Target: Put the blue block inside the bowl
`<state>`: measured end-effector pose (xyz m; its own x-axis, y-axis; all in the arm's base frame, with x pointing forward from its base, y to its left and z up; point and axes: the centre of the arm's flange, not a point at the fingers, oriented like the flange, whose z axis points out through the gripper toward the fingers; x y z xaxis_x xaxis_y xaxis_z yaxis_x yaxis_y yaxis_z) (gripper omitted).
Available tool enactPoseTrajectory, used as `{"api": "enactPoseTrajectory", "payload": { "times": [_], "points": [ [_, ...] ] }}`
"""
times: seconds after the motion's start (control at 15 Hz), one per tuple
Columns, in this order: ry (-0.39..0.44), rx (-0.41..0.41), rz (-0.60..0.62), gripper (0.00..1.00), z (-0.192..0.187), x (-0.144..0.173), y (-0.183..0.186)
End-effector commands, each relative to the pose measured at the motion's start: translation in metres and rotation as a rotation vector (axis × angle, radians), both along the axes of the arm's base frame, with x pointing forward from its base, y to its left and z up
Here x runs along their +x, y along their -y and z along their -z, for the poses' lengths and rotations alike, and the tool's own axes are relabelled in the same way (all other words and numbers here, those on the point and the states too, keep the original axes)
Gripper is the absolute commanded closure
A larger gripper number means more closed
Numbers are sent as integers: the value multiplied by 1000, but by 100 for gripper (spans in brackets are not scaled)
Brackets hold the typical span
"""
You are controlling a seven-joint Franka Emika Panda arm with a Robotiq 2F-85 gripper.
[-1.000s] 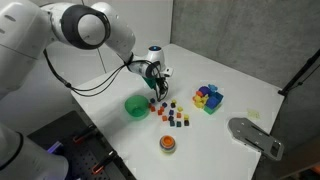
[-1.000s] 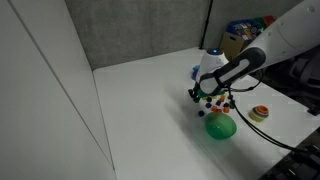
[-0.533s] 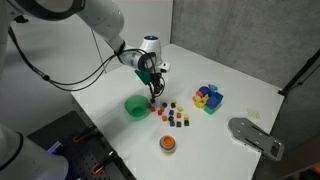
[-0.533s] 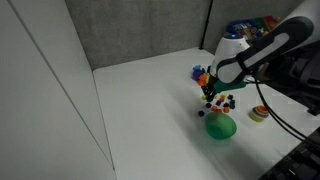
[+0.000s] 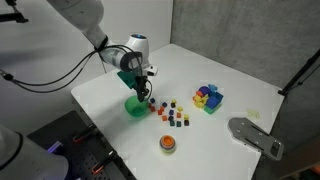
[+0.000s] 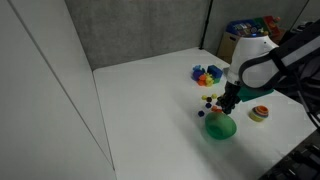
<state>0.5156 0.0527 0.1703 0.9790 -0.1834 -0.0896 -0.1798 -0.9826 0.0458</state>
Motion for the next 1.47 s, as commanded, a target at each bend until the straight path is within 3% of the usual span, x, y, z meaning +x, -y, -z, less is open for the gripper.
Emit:
{"api": "enactPoseTrajectory", "payload": {
  "times": [0.0,0.13,0.27,0.67,1.07,1.4],
  "points": [
    [-20,-3,-61,91,12,-31,-7],
    [-12,-15,-82,45,20,-36,-11],
    [14,-31,-97,43,21,-36,-14],
    [42,-24,-104,1,-13,-29,-20],
    [-14,-72,-89,0,-81,-7,-21],
    [-55,-55,-91,0,-153,-1,-2]
  ]
}}
